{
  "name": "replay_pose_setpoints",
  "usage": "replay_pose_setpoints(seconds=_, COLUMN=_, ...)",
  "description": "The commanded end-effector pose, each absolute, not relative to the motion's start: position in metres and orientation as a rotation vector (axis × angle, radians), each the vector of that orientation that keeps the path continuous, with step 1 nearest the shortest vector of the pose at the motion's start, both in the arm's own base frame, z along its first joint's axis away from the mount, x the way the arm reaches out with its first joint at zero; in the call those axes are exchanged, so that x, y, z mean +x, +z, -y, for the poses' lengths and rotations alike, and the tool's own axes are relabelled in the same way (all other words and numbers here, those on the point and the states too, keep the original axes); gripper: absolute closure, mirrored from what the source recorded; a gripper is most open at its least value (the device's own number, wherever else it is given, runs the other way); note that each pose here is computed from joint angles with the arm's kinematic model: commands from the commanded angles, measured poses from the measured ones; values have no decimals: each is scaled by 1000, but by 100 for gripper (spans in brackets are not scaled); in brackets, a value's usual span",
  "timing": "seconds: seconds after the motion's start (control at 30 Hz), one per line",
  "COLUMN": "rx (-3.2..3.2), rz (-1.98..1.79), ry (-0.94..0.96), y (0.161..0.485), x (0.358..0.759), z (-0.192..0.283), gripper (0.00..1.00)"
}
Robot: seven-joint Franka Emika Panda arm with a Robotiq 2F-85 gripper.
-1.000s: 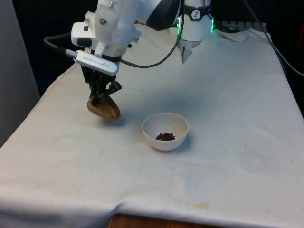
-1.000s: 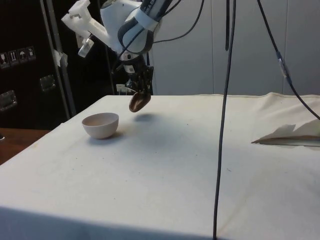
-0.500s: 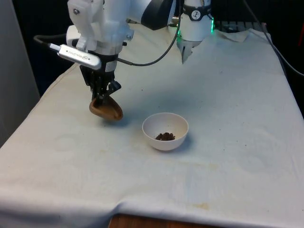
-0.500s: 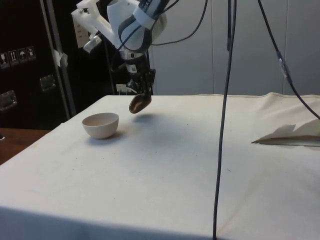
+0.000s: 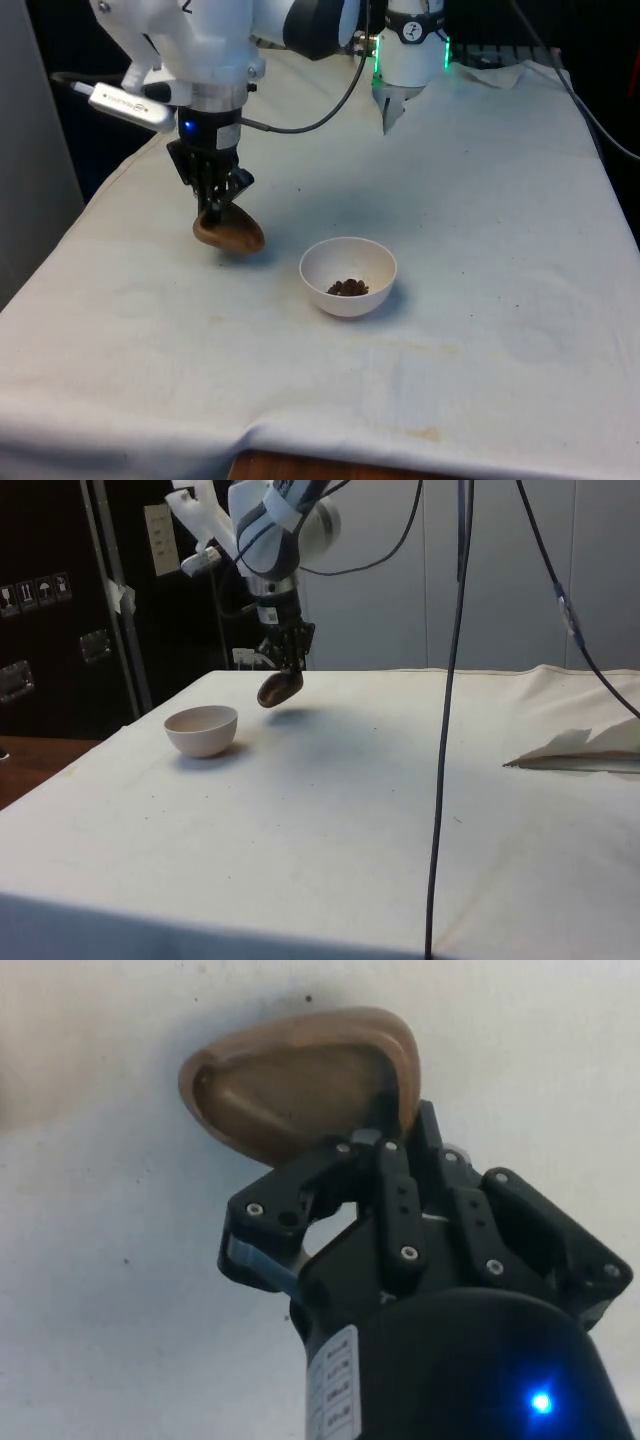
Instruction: Pour the coffee beans from the cup into the bowl.
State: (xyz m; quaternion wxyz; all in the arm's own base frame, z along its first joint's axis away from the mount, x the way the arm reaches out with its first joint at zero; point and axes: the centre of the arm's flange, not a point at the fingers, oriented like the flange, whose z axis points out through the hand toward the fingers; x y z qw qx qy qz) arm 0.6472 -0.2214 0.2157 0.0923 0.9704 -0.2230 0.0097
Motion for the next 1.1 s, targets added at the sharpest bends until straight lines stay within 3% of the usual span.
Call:
replay_pose_setpoints(seconds=0.0, rx=2907, rz=662, ry=43, y=215, x=646, z=223, gripper=100)
replay_pose_setpoints(seconds=1.07, rx=3154, rz=690, ry=85, y=201, x=625, z=248, gripper=100)
